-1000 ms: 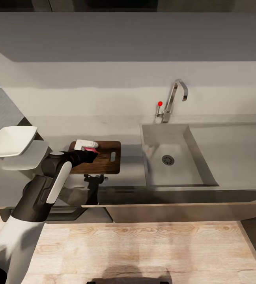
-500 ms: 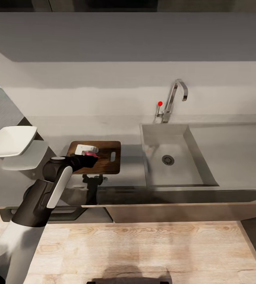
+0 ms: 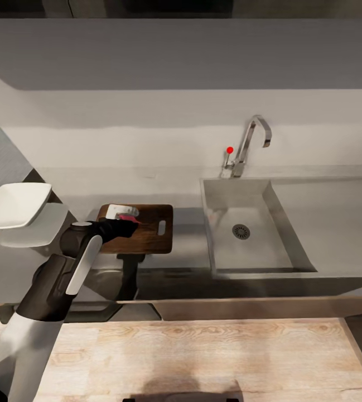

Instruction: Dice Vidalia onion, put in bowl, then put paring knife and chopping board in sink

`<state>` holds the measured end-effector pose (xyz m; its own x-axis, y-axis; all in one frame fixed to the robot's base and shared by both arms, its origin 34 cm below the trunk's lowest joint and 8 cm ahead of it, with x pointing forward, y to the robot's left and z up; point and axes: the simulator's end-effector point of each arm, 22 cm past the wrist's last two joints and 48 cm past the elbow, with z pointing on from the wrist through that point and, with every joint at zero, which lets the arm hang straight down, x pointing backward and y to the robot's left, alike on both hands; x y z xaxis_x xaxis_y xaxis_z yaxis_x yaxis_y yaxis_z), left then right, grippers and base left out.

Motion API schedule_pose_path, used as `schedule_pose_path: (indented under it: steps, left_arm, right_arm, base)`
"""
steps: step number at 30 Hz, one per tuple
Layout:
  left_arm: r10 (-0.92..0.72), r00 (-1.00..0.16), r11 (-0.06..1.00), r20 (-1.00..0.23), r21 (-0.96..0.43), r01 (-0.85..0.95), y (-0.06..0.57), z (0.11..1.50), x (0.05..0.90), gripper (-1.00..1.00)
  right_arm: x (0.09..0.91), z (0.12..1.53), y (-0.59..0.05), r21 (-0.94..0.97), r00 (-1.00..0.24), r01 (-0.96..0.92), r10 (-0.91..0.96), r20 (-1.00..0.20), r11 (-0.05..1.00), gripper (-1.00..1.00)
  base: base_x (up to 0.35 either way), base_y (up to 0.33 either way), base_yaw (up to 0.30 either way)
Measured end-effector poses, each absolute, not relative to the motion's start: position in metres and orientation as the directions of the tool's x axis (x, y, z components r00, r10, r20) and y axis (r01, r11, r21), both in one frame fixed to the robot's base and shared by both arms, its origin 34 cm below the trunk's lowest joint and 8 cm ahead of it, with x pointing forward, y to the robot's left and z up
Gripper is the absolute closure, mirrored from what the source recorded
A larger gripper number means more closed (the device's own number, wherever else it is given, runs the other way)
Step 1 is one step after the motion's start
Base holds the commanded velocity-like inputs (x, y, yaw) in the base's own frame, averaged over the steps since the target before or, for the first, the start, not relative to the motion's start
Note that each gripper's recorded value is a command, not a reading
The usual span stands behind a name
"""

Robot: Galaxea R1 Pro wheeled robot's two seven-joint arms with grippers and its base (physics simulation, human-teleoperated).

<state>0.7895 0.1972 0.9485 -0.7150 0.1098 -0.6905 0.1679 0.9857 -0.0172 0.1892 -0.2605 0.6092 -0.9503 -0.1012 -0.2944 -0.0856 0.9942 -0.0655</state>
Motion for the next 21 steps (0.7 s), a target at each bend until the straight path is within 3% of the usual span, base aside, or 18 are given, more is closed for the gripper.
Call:
schedule_pose_path:
  steps: [17,18,21]
  left_arm:
    - [0.111,-0.712,0.985,-0.693,-0.017,0.17,0.1962,0.9496,0.7897,1.0]
    - [0.111,-0.712,0.985,-0.693,-0.017,0.17,0.1962,0.9497,0.7898,-1.0]
    - [0.112,-0.71,0.985,-0.695,-0.017,0.172,0.1957,0.9508,0.7899,-1.0]
  right_arm:
    - [0.1893,0.6092,-0.2604,-0.065,-0.95,-0.086,-0.102,-0.295,0.994,-1.0]
    - [0.1893,0.6092,-0.2604,-0.065,-0.95,-0.086,-0.102,-0.295,0.994,-1.0]
    - [0.1893,0.6092,-0.2605,-0.065,-0.95,-0.086,-0.101,-0.295,0.994,-1.0]
  base:
    - [0.002,0.001,0.0]
    - [0.0,0.0,0.0]
    - [0.0,0.0,0.0]
